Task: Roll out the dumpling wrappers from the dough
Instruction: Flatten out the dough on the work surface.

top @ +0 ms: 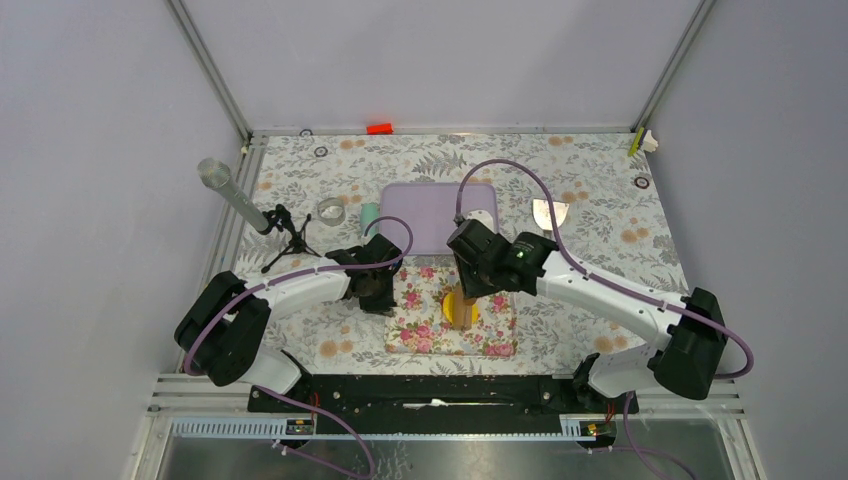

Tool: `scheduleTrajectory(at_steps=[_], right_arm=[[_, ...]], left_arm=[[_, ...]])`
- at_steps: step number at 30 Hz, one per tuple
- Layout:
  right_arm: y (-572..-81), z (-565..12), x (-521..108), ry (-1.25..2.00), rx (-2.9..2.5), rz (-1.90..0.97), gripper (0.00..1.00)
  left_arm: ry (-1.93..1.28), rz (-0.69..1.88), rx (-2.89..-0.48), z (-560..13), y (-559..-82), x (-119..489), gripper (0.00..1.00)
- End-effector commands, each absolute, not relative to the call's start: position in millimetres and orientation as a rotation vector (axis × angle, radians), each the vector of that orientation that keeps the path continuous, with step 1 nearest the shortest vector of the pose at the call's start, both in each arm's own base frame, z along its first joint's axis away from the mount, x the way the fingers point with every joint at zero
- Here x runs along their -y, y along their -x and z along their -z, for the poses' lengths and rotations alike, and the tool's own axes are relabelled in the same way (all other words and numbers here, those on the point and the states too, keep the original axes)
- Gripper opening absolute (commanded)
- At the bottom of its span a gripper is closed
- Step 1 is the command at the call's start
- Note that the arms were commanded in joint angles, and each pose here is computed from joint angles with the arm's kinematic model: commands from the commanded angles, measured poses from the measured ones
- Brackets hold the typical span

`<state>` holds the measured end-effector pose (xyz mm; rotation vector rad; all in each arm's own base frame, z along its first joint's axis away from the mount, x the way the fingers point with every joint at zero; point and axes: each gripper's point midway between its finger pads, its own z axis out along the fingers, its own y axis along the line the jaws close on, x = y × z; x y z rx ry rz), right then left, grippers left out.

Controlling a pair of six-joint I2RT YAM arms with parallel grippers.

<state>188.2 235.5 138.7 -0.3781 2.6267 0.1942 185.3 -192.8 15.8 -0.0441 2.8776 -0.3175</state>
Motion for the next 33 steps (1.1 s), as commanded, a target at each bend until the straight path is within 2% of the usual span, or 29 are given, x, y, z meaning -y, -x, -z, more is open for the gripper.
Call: scheduleTrajectory(at_steps=[1,11,33], right_arm=[[-181,-106,-213,0.377,-2.675,-0.065,0.0],[-168,-74,-200,0.352,-2.741,-0.04,0.0],[-189,-96,-243,0.388,-2.678,-0.206,0.0]], left_arm=[[0.019,0.212,-2.884,-11,-185,180,0.0],[0.016,0.207,-2.886,-10,-184,179,0.0],[0.019,0.207,-2.888,-9,-182,177,0.0]])
